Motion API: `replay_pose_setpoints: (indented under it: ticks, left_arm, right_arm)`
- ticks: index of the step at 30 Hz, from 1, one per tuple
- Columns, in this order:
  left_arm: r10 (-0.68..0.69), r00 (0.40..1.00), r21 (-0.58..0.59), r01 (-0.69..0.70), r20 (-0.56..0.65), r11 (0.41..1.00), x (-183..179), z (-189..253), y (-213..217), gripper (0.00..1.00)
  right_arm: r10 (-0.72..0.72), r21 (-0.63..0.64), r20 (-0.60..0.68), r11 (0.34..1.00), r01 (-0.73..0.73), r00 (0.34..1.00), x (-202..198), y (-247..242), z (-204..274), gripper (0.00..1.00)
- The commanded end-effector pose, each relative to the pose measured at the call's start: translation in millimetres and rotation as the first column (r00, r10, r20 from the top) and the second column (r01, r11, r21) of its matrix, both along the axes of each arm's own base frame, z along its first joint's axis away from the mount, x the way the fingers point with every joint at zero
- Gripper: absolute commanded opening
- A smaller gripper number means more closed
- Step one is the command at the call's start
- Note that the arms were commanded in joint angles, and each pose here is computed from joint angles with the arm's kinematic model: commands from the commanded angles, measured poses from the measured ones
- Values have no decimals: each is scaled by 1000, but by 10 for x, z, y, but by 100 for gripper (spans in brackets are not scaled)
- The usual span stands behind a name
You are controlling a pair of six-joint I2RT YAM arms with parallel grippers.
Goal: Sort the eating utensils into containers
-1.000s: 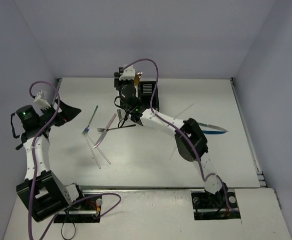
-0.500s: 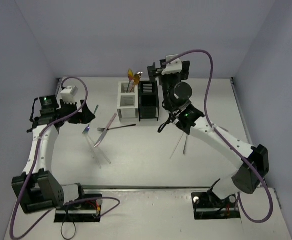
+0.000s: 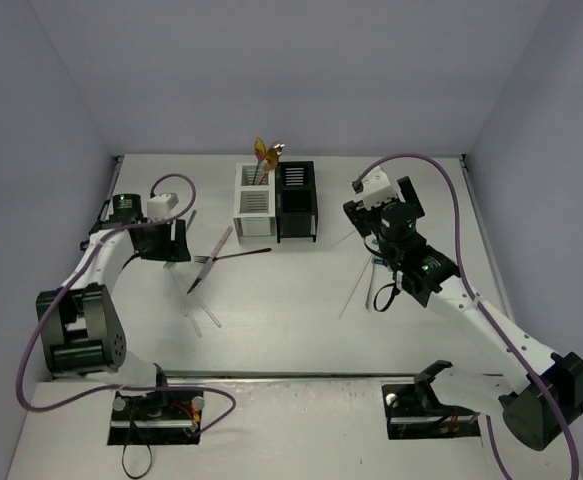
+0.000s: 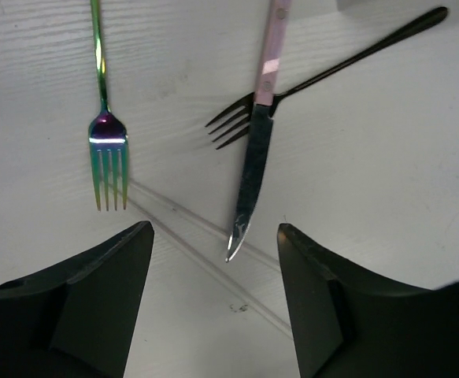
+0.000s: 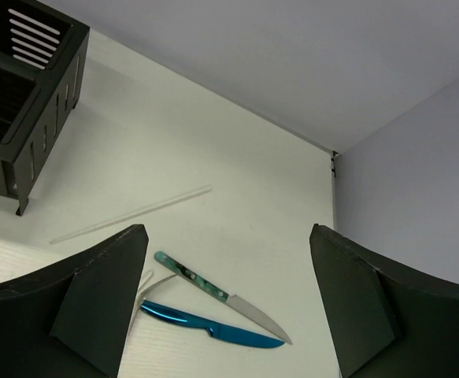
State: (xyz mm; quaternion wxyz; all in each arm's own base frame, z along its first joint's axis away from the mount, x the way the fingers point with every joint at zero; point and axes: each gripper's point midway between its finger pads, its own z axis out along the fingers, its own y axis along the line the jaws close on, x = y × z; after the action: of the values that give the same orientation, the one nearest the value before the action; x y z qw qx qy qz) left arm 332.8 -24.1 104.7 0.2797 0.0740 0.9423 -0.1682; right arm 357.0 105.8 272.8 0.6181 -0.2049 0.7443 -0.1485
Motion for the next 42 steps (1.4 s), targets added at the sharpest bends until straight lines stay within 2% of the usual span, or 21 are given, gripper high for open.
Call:
replay_pose_setpoints:
  ticks: [1, 6, 12, 22, 30, 33, 35, 36, 39, 42]
  left_arm:
    - [52, 995, 96, -61, 89, 993, 487, 241, 253, 58]
    - [44, 999, 158, -42, -7, 986, 742, -8, 408, 47]
    - [32, 997, 164, -21, -64, 986, 951, -294, 429, 45]
    - [-6, 990, 192, 34, -143, 981, 993, -697, 382, 44]
    - [13, 986, 266, 31, -163, 963, 1039, -872, 420, 26]
    - [21, 987, 266, 23, -162, 964, 1052, -868, 421, 19]
    - [23, 986, 262, 21, -163, 965, 1055, -860, 405, 14]
    - [26, 987, 256, 16, -159, 966, 1062, -840, 394, 11]
    - [28, 989, 235, 7, -145, 972, 1066, -756, 355, 1]
    - [34, 992, 209, -7, -124, 978, 1054, -580, 306, 0]
  right_arm:
    - [39, 41, -25, 998, -38, 999, -26, 17, -50, 80]
    - [68, 39, -80, 997, -65, 994, 3, 51, -188, 79]
    - [72, 44, -106, 997, -68, 992, 47, 11, -257, 78]
    - [111, 51, -144, 993, -105, 983, 99, 67, -378, 76]
    - [158, 85, -160, 986, -146, 974, 187, 223, -388, 71]
    - [196, 79, -145, 979, -186, 970, 217, 295, -302, 74]
    - [220, 72, -122, 974, -213, 968, 259, 345, -190, 80]
    - [226, 63, -112, 973, -221, 968, 283, 355, -152, 87]
    - [268, 53, -75, 963, -265, 960, 362, 460, 25, 91]
    - [322, 45, -13, 946, -321, 947, 412, 572, 295, 94]
